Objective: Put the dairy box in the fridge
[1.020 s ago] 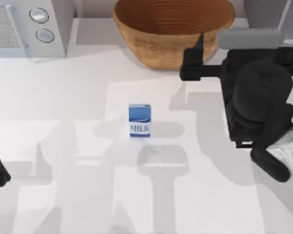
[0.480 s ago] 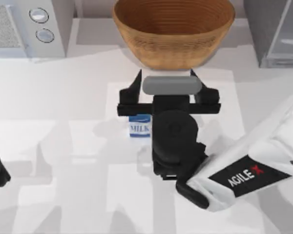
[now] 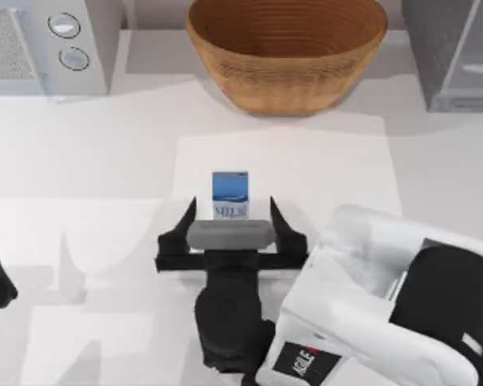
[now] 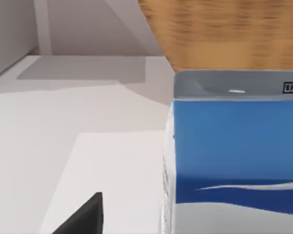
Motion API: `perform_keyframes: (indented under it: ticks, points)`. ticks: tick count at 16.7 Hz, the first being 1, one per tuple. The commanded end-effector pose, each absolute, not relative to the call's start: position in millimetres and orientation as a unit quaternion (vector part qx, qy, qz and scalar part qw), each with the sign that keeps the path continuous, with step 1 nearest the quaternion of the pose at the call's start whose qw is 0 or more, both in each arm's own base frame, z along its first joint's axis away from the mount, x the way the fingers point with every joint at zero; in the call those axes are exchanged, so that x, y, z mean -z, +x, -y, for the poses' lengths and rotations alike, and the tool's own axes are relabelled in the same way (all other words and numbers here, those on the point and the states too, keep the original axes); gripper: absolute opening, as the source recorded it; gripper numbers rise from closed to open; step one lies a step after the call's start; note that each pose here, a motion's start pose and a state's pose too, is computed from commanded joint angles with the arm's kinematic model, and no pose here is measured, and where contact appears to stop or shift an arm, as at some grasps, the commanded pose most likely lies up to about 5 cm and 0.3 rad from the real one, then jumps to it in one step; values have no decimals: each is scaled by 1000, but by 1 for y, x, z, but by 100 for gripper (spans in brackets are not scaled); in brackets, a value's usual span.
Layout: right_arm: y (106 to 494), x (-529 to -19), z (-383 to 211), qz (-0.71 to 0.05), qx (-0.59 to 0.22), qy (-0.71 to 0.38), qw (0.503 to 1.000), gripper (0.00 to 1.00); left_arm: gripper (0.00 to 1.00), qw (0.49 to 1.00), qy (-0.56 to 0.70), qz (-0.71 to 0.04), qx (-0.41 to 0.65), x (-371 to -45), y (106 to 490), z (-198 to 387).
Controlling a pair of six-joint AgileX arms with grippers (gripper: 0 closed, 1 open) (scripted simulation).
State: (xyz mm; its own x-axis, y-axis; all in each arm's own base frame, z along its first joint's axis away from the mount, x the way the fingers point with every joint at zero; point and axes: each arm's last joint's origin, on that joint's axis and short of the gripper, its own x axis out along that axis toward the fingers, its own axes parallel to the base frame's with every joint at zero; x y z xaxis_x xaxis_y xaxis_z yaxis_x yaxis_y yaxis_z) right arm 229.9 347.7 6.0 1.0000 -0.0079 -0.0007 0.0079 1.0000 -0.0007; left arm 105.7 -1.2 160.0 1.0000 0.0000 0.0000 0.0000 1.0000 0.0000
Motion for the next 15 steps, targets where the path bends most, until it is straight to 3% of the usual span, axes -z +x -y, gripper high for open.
perform_keyframes:
  ticks: [8,15]
  points:
    - [230,-2,-348,-1,6,-1,1000,100,100,1000,0,0,0,-160,106,1]
    - [276,-2,-349,0,5,0,1000,100,100,1000,0,0,0,-160,106,1]
